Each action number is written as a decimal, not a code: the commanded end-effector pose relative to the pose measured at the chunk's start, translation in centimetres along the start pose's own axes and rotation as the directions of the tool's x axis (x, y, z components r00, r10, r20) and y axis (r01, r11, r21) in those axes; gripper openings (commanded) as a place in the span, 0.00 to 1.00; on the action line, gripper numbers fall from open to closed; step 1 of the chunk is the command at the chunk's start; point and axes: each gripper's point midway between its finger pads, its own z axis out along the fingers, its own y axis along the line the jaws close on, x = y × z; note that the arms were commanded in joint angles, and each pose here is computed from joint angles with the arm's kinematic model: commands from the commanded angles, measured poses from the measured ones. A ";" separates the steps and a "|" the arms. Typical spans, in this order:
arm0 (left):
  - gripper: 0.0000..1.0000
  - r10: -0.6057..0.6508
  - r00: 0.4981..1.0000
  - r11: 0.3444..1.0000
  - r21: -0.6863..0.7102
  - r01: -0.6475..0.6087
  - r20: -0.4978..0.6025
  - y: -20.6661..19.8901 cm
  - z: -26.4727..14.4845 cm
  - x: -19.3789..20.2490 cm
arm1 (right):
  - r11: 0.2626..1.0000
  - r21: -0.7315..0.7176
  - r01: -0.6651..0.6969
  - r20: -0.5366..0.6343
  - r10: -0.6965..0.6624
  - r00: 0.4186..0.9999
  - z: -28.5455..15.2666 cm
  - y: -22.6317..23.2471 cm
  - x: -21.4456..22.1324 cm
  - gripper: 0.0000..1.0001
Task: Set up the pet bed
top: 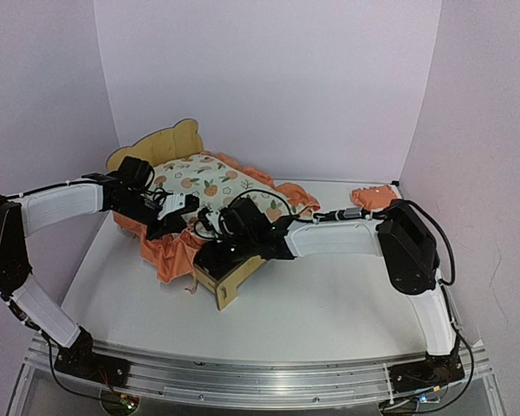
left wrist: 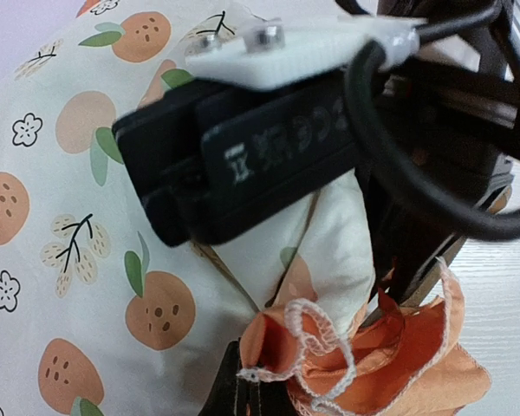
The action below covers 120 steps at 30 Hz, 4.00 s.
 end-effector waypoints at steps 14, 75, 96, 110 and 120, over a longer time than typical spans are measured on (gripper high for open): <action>0.00 0.111 0.994 0.987 0.118 -0.108 -0.018 -4.3 2.8 0.1 | 0.736 0.609 -0.297 0.155 0.256 0.954 -17.1 -8.7 0.4 0.62; 0.63 0.031 0.974 0.999 0.047 -0.021 -0.224 1.0 5.6 3.0 | 0.661 0.496 -0.563 -0.005 0.650 0.760 -28.0 -22.1 5.2 0.45; 0.46 -0.086 0.978 0.921 0.359 0.152 -0.191 -13.2 1.1 4.0 | 0.727 0.409 -0.552 -0.097 0.636 0.766 -19.6 -21.6 1.1 0.37; 0.62 -0.123 0.986 0.938 0.337 0.078 0.116 -6.4 -2.0 -9.5 | 0.799 0.399 -0.449 -0.100 0.525 0.845 -26.1 -18.2 2.1 0.52; 0.72 0.056 0.983 0.980 0.180 -0.089 0.177 -6.4 4.8 -14.8 | 0.975 0.219 -0.036 -0.241 0.089 0.966 -30.5 -11.9 8.4 0.53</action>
